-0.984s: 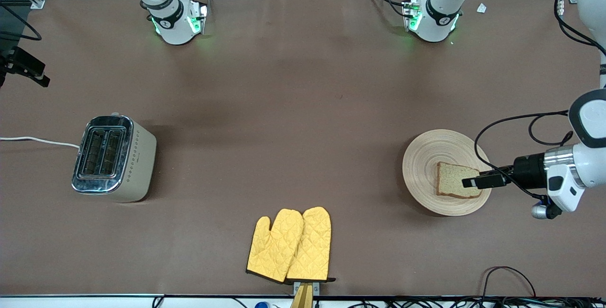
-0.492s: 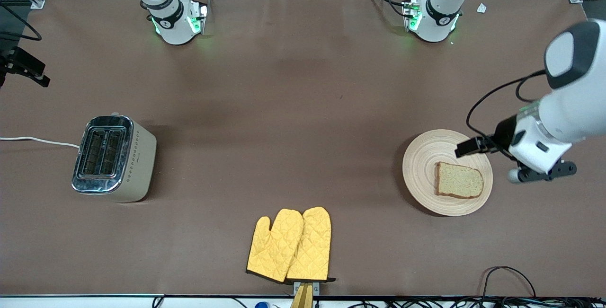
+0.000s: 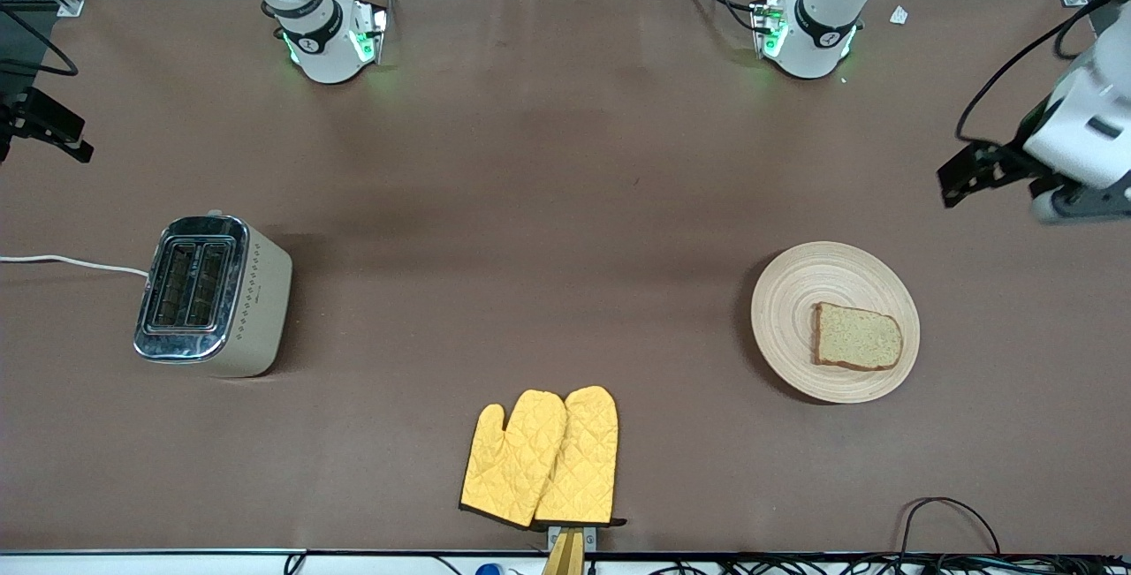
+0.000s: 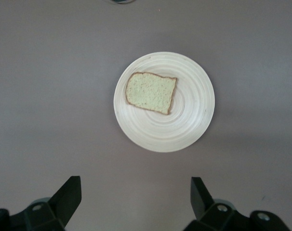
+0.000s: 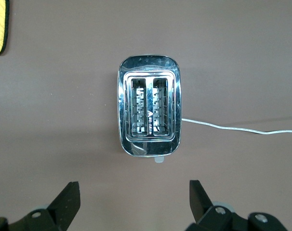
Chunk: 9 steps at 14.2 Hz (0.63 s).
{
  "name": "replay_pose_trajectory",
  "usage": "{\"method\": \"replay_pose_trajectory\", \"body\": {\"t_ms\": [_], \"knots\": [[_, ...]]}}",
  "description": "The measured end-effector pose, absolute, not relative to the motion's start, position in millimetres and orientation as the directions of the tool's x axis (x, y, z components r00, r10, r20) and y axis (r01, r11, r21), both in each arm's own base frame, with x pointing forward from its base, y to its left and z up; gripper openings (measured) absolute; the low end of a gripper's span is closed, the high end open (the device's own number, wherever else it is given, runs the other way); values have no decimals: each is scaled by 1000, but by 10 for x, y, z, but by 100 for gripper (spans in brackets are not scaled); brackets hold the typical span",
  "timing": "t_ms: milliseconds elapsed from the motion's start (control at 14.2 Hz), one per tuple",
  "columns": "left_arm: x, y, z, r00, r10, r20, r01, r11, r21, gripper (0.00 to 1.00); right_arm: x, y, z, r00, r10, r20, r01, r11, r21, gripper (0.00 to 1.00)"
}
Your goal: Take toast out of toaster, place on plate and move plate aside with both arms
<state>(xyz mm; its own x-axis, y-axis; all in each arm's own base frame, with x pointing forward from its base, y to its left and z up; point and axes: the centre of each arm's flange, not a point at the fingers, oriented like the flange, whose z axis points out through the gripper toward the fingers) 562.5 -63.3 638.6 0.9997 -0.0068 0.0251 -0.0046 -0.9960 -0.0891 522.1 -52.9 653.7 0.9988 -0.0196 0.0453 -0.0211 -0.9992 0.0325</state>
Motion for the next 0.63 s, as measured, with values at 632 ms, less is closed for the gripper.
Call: {"method": "replay_pose_trajectory", "body": {"t_ms": [632], "knots": [[5192, -739, 6434, 996, -85, 5, -85, -996, -31, 100, 5221, -530, 6537, 999, -20, 45, -21, -999, 33, 100]]}}
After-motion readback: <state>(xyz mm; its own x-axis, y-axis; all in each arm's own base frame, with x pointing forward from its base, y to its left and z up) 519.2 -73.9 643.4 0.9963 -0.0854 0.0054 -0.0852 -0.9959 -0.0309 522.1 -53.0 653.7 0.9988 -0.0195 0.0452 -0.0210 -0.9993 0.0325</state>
